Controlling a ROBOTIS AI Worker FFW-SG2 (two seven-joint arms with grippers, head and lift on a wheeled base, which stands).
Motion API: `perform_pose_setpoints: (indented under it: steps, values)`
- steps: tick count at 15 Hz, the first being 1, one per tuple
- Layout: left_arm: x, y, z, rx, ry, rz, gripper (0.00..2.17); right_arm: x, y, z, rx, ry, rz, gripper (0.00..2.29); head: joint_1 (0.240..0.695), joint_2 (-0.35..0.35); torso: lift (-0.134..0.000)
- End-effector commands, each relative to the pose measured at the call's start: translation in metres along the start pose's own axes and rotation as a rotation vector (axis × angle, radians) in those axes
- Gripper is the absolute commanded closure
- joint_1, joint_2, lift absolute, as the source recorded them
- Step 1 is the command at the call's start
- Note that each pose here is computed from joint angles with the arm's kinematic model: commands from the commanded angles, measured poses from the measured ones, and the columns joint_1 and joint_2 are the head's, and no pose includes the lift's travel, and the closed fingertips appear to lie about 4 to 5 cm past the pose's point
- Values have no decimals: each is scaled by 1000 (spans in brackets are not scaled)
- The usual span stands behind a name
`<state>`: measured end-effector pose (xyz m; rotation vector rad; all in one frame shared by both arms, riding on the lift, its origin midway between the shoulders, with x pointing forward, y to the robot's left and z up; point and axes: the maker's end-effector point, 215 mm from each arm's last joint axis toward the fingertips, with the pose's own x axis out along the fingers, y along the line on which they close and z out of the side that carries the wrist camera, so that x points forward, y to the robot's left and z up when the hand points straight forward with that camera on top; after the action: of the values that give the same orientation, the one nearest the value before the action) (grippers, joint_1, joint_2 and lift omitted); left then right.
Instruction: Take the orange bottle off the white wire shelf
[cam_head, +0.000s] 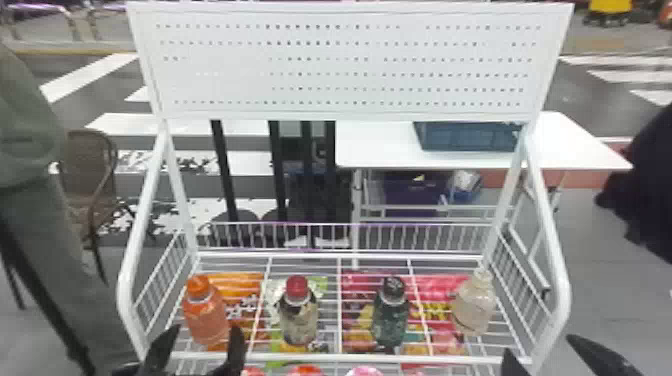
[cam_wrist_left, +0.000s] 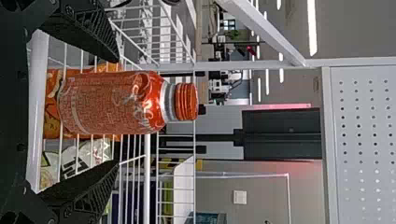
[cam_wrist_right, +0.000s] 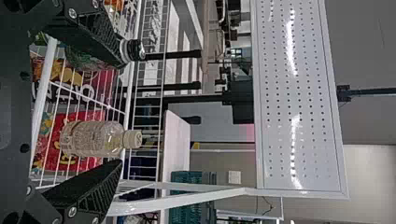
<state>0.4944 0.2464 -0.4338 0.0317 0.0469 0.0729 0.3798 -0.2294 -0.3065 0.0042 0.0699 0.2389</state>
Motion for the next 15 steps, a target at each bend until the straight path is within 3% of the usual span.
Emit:
perform_pose_setpoints:
  steps: [1, 11, 15]
  values:
    - [11, 0, 2, 1, -21, 0, 140, -1, 1, 0, -1, 1, 1, 144, 499, 0, 0]
    - [50, 11, 2, -1, -19, 12, 151, -3, -1, -1, -9, 6, -1, 144, 499, 0, 0]
    - [48, 9, 2, -15, -16, 7, 572, -4, -1, -2, -10, 10, -1, 144, 499, 0, 0]
